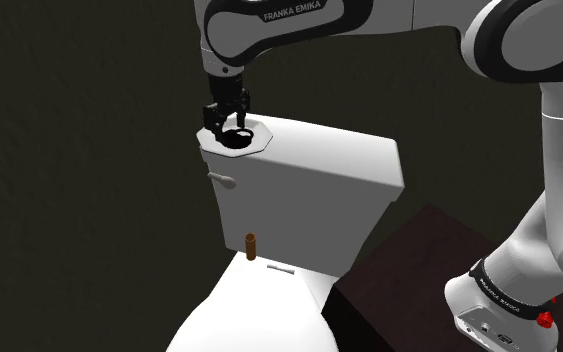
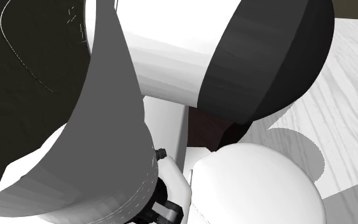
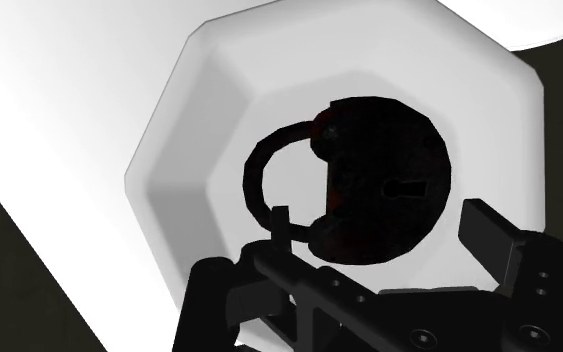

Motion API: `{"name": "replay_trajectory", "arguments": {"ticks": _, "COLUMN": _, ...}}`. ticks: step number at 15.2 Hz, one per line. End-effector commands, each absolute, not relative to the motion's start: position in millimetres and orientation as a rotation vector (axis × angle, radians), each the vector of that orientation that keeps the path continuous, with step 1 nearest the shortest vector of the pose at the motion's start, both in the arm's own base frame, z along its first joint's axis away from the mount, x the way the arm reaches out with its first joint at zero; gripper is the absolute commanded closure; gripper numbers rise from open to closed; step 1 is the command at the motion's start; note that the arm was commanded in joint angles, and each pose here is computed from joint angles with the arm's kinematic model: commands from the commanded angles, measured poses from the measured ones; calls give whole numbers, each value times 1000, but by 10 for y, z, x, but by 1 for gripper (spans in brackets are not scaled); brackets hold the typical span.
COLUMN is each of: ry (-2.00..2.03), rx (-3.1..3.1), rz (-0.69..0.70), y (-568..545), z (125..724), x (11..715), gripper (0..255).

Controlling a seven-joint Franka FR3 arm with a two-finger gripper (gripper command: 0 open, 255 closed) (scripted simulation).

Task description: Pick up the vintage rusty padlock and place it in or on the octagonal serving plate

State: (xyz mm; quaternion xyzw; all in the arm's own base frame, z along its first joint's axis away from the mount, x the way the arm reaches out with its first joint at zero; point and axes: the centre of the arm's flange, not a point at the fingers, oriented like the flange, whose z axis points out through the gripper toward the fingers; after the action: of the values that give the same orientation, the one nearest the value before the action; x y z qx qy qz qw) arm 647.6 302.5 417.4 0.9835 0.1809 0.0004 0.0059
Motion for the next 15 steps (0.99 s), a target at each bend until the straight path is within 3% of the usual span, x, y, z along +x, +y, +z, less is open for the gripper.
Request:
{"name": "replay_trajectory", "arguments": {"ticks": 1, "ry": 566, "rx": 3078, "rz": 1, "y": 3025, "z": 4174, "x": 6477, "gripper": 0}}
{"name": "replay_trajectory", "arguments": {"ticks": 4, "ry": 566, "rx": 3078, "rz": 1, "y": 3026, "z": 4173, "x": 6476, "gripper": 0}}
{"name": "replay_trajectory", "arguments": {"ticks": 8, "ry": 566, "rx": 3078, "rz": 1, "y": 3031, "z": 4673, "x": 6475, "gripper": 0}}
{"name": "replay_trajectory", "arguments": {"ticks": 15, "ry": 566, "rx": 3078, "rz": 1, "y": 3031, "z": 4673, "x": 6475, "gripper": 0}}
